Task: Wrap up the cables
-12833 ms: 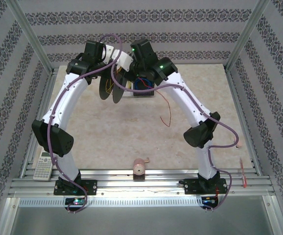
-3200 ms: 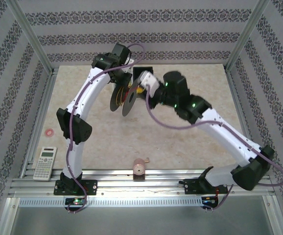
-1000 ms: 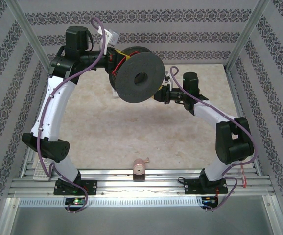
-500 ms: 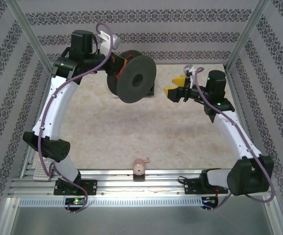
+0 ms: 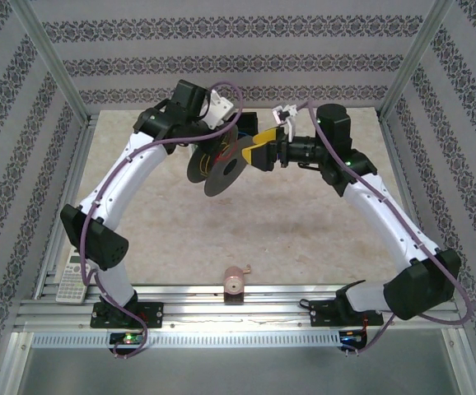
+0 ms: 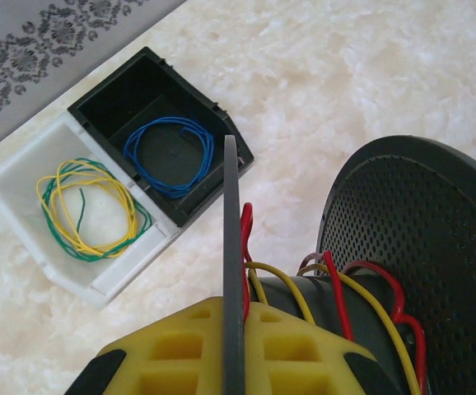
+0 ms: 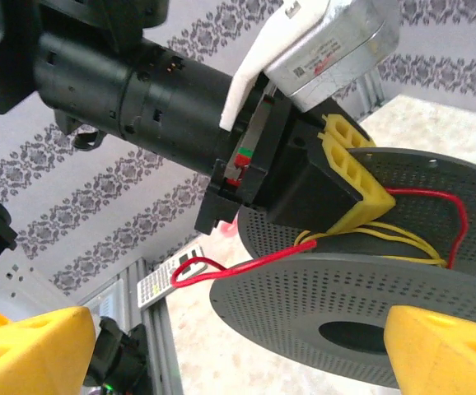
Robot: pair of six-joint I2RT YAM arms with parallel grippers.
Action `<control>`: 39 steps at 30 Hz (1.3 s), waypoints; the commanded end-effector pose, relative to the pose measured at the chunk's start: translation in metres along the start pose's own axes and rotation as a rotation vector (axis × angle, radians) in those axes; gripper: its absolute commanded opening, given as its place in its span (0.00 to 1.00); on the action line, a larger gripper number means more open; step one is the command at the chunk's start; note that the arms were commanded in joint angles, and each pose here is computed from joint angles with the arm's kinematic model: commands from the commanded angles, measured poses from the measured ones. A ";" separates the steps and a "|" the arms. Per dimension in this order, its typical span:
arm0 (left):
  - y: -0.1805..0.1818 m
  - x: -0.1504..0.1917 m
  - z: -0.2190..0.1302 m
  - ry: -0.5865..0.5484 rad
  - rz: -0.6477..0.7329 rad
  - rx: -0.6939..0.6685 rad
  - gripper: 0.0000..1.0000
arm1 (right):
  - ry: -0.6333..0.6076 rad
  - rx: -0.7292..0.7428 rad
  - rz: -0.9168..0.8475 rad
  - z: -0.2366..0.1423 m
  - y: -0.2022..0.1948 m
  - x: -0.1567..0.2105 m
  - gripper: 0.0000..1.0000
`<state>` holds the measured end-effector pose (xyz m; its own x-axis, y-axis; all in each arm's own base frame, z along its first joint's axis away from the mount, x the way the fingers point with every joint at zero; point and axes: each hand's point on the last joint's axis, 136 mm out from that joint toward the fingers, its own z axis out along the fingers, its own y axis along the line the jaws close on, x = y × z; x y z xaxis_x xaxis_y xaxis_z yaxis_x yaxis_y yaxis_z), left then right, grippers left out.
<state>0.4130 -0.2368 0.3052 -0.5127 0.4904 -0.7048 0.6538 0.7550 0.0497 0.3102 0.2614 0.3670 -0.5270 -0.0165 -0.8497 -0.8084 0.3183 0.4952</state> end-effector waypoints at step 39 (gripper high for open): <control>-0.034 -0.017 0.004 0.006 0.114 0.102 0.00 | 0.083 -0.154 -0.004 0.023 0.022 -0.002 0.75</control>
<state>0.4001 -0.2647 0.2943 -0.4852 0.5768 -0.6572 0.7471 0.6640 0.0312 0.3170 0.2891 0.3531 -0.5815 -0.1053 -0.8067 -0.8033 0.2309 0.5489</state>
